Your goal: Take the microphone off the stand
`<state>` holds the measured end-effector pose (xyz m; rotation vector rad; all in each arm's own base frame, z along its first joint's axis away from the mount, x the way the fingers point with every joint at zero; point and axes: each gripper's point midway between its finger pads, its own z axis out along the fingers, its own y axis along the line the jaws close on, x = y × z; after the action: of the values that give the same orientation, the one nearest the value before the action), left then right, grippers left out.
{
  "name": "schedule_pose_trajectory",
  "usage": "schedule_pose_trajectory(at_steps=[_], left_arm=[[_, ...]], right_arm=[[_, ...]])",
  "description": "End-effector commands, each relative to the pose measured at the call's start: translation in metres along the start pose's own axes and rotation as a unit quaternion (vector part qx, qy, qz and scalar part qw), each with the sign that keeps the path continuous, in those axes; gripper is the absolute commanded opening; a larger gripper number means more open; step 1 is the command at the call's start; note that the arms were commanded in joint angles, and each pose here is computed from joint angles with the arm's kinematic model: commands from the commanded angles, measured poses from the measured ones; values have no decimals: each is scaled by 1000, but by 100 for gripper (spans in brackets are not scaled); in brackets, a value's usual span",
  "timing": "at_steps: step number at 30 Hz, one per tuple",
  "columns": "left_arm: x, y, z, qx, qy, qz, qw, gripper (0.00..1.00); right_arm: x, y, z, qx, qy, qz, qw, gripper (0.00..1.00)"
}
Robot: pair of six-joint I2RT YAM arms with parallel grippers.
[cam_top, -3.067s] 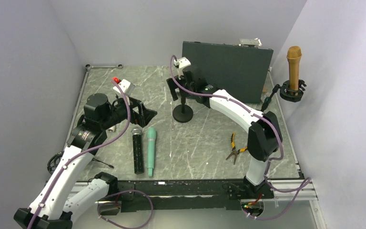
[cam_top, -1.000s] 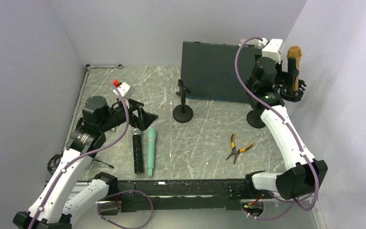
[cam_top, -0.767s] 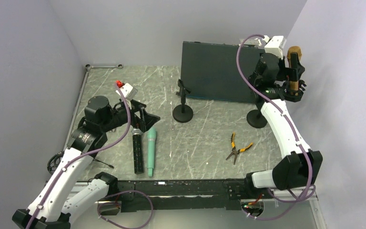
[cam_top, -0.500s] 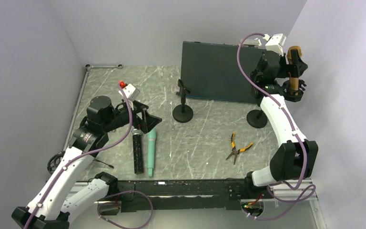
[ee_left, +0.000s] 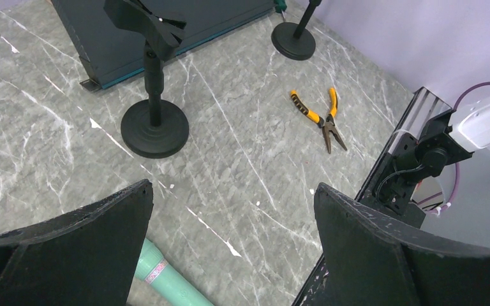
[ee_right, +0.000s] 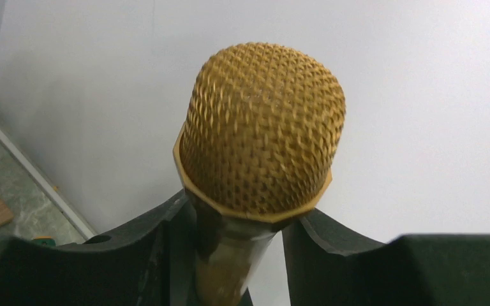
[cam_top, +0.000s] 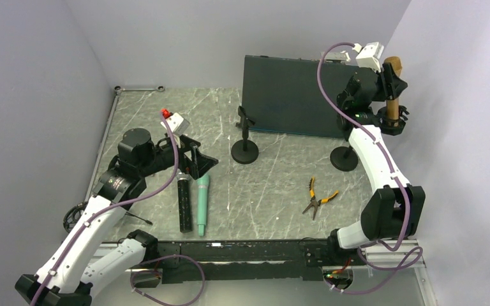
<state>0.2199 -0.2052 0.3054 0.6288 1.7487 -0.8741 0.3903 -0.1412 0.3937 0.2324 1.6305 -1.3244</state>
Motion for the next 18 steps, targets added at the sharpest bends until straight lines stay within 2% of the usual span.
schedule_pose_trajectory(at_steps=[1, 6, 18], left_arm=[[-6, -2, 1, 6, -12, 8, 1000, 99], [-5, -2, 3, 8, -9, 6, 1000, 99], [-4, 2, 4, -1, -7, 7, 1000, 99]], right_arm=[[-26, -24, 0, 16, -28, 36, 999, 46], [-43, -28, -9, 16, -51, 28, 998, 37], [-101, -52, -38, 21, -113, 46, 992, 28]])
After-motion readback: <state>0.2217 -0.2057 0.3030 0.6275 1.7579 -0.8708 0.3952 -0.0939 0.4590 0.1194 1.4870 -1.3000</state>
